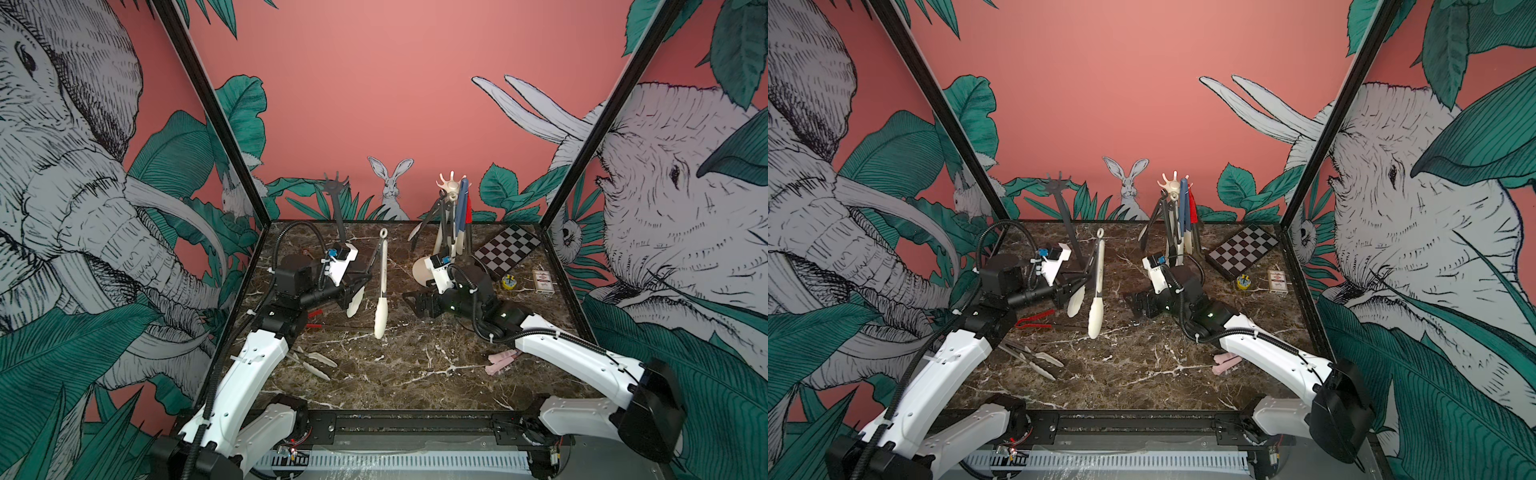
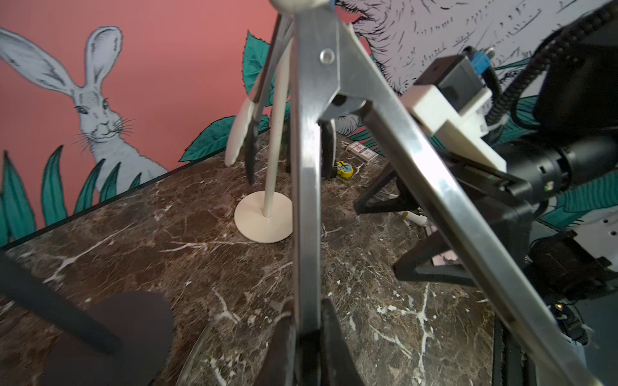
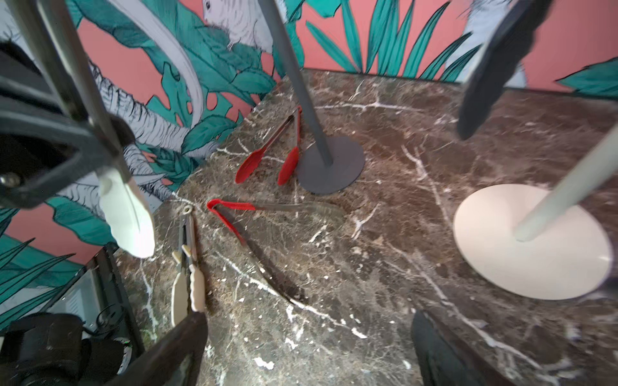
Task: Hang food tongs on kitchen utensil racks
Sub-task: Adjust the rack at the center of the board.
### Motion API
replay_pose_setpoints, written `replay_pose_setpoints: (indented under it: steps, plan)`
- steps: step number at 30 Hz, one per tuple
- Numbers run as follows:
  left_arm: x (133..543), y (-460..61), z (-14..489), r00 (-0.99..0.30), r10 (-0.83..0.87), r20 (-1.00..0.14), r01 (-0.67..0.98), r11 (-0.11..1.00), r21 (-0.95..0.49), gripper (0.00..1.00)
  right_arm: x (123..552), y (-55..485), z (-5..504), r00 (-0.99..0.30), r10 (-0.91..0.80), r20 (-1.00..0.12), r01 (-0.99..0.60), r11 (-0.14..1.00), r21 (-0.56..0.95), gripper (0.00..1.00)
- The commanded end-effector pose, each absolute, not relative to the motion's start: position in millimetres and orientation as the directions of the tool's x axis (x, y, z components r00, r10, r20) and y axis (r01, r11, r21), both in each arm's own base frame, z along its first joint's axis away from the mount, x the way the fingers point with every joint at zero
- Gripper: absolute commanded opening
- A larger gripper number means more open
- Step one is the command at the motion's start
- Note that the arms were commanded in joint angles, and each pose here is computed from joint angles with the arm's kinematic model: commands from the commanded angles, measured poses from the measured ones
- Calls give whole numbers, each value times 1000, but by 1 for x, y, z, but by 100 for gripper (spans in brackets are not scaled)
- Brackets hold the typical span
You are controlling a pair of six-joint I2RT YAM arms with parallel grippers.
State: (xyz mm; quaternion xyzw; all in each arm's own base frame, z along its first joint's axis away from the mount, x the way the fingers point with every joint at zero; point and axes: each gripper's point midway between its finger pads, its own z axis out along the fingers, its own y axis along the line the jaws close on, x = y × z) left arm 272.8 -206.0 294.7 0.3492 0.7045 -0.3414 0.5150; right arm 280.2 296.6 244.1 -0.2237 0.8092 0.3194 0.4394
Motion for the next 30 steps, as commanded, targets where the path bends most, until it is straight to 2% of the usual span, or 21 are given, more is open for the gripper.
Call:
replay_pose_setpoints:
  steps: [1, 5, 11, 30]
  plan:
    - [275, -222, 340, -64, 66, -996, 888, 460, -26, 0, 281, 277, 255, -476, -73, -876, -643, 708, 290, 98]
    - [283, -242, 354, -47, 57, -997, 917, 397, -20, 0, 289, 246, 259, -462, -81, -883, -582, 779, 233, 100]
    - [296, -265, 369, -10, 37, -999, 937, 350, 3, 0, 328, 197, 277, -483, 26, -875, -463, 841, 281, 100]
    - [299, -264, 370, -20, 47, -999, 931, 364, -1, 0, 405, 174, 381, -301, 77, -951, -441, 872, 211, 100]
